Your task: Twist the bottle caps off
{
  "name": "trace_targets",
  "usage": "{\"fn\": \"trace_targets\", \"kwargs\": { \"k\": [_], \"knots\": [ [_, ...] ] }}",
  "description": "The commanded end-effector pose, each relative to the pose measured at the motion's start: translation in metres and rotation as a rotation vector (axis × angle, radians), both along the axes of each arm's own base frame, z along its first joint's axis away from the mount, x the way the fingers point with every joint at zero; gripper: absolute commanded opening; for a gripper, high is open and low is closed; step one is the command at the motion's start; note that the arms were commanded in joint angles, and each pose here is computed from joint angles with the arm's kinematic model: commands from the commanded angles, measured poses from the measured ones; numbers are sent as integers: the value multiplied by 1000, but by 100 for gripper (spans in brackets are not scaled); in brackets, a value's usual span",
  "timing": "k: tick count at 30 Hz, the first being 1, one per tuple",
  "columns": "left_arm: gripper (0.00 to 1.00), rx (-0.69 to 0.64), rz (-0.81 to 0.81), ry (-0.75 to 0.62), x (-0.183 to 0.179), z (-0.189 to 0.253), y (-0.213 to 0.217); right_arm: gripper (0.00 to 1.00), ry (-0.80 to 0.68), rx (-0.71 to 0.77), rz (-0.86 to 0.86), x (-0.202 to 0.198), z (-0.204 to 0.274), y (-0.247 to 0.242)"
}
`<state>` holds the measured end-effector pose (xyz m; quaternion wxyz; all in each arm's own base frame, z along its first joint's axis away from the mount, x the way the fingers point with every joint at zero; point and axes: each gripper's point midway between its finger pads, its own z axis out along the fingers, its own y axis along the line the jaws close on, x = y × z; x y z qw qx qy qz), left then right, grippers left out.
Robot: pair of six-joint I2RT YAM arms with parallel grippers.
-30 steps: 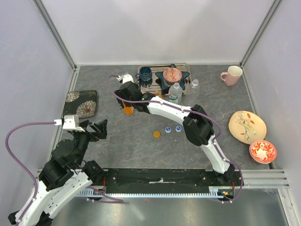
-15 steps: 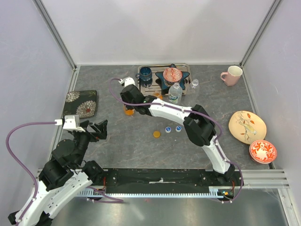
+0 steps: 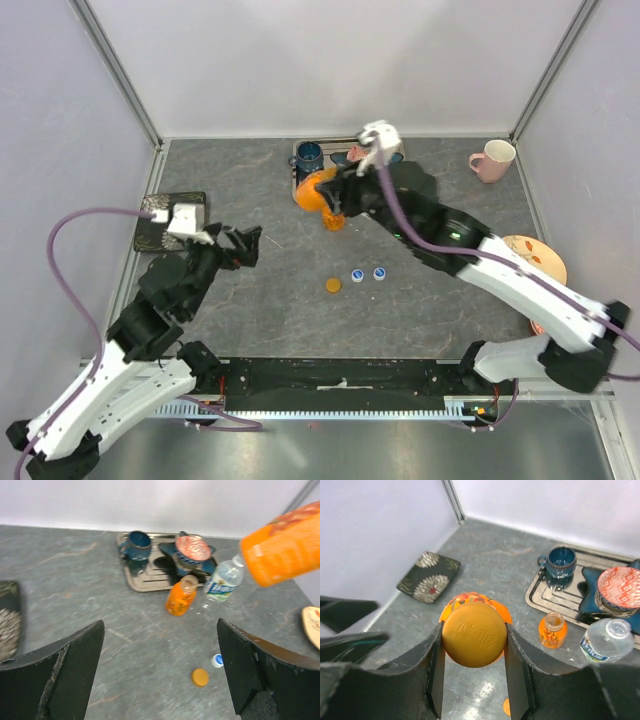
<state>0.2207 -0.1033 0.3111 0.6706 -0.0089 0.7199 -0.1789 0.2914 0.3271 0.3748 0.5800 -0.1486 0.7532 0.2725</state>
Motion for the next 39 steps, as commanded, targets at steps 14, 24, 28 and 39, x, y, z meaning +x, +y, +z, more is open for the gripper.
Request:
{"fn": "trace_targets", "kwargs": {
  "k": [14, 24, 28, 39],
  "knots": [
    [100, -361, -1211, -170, -12, 127, -130, 0, 20, 117, 186, -99, 30, -73],
    [99, -174, -1419, -118, -41, 87, -156, 0, 1, 198, 448, -127, 63, -34],
    [99, -123, -1423, -51, -55, 70, -166, 0, 20, 212, 491, -126, 63, -17],
    [96, -14, -1393, -95, -66, 48, -171, 0, 40, 261, 545, -124, 72, 3]
  ]
}}
